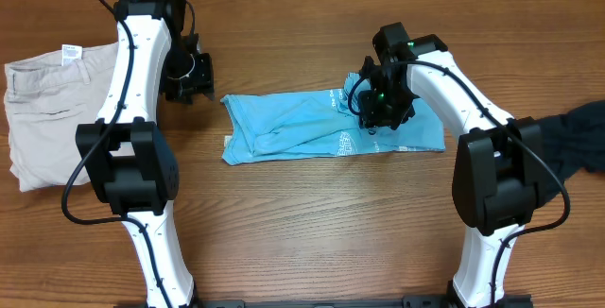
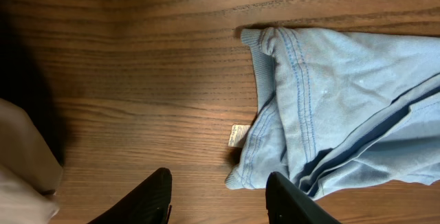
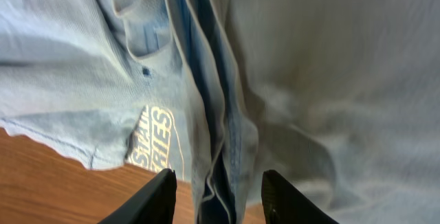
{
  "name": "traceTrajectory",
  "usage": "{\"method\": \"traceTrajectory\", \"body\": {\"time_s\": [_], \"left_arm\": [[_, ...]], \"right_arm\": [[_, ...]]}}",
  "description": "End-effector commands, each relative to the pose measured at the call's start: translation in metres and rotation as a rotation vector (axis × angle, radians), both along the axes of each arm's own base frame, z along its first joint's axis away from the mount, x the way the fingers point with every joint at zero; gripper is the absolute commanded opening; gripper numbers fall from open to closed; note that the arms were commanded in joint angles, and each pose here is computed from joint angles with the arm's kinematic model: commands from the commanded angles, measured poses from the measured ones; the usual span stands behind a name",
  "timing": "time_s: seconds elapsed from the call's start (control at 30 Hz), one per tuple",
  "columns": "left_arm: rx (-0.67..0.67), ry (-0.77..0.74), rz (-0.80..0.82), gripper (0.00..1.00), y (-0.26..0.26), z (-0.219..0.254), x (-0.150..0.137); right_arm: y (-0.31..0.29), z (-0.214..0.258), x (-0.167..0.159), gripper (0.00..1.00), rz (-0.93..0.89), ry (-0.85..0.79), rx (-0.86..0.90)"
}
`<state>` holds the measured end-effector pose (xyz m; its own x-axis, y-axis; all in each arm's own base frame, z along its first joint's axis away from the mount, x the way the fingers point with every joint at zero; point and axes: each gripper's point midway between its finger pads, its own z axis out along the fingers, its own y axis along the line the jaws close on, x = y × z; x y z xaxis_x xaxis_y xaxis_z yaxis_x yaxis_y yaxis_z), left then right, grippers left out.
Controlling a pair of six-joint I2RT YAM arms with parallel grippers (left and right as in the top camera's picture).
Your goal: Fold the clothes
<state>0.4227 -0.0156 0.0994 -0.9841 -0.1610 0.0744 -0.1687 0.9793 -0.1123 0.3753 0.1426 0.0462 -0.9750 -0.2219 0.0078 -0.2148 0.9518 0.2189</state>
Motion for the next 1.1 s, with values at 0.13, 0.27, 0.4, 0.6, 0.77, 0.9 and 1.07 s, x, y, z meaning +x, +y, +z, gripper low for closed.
{"method": "traceTrajectory", "body": {"time_s": [0.13, 0.27, 0.4, 0.6, 0.77, 0.9, 1.07], "left_arm": [[-0.008, -0.033, 0.003, 0.48, -0.002, 0.011, 0.004], [-0.008, -0.028, 0.003, 0.48, -0.002, 0.011, 0.002], [-0.008, -0.021, 0.003, 0.48, -0.002, 0.011, 0.001], [-0.008, -0.021, 0.004, 0.48, -0.002, 0.011, 0.001], [-0.008, -0.021, 0.007, 0.48, -0.002, 0.011, 0.001], [-0.008, -0.021, 0.007, 0.48, -0.002, 0.011, 0.001], [-0.008, -0.021, 0.007, 0.48, -0.002, 0.011, 0.001]], "right_arm": [[0.004, 0.008, -0.002, 0.44, 0.004, -0.006, 0.025], [0.009, 0.004, -0.013, 0.40, 0.007, 0.036, 0.053], [0.007, -0.007, -0.024, 0.34, 0.008, 0.070, 0.045], [0.014, -0.013, -0.031, 0.16, 0.020, 0.086, 0.073], [0.035, -0.011, -0.036, 0.08, 0.116, 0.071, 0.124], [0.054, -0.009, -0.047, 0.08, 0.214, 0.068, 0.157], [0.062, -0.009, -0.050, 0.17, 0.237, 0.064, 0.157]]}}
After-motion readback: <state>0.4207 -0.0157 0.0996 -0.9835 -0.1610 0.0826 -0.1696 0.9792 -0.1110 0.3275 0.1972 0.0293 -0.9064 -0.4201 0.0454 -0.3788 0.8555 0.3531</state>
